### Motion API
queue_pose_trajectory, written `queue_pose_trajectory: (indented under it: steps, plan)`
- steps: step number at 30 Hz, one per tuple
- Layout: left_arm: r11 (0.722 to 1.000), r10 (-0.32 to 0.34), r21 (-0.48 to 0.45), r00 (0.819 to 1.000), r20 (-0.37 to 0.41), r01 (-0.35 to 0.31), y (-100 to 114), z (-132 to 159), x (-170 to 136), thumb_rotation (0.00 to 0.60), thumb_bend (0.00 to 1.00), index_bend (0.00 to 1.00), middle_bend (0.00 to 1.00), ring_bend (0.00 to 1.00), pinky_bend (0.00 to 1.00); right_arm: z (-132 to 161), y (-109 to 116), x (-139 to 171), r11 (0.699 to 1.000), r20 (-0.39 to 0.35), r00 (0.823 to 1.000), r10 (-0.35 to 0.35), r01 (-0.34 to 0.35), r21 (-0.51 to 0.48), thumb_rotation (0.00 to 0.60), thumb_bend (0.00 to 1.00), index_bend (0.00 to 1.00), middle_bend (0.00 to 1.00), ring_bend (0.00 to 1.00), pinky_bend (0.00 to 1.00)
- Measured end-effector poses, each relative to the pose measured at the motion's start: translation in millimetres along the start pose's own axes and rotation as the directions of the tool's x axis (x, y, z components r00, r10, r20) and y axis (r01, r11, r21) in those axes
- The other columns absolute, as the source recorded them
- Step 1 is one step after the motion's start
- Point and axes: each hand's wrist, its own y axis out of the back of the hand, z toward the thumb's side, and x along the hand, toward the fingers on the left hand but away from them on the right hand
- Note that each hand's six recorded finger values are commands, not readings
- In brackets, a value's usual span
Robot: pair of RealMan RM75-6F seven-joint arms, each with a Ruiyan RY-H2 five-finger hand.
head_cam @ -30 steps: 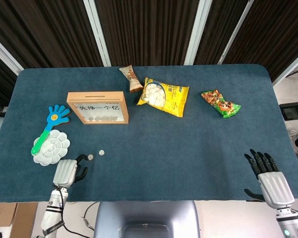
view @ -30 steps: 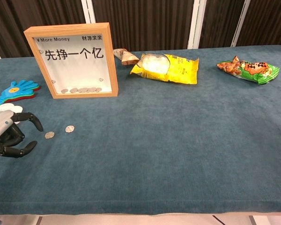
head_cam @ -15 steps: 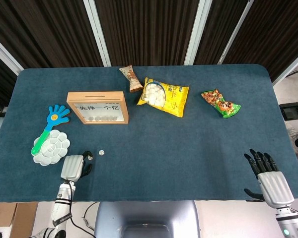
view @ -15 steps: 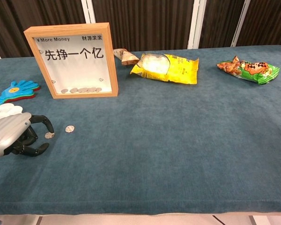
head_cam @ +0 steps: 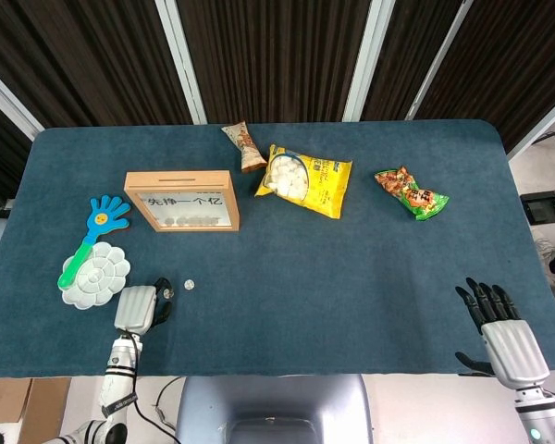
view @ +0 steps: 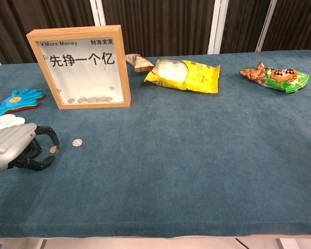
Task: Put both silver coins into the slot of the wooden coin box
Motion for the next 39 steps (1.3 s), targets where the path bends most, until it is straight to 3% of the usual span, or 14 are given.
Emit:
queue_pose_trajectory:
  steps: [39]
  plan:
    - [1.0,0.013,0.001,1.0,-0.014,-0.013,0.1,-2.6,10.0,0.6,0.37,0.49,1.0,1.0,1.0,-1.3,1.3,0.8,1.0,0.003,1.0,-0.003,0.003,-0.003,0.6,0.09,0.0,0.0,0.0,0.0]
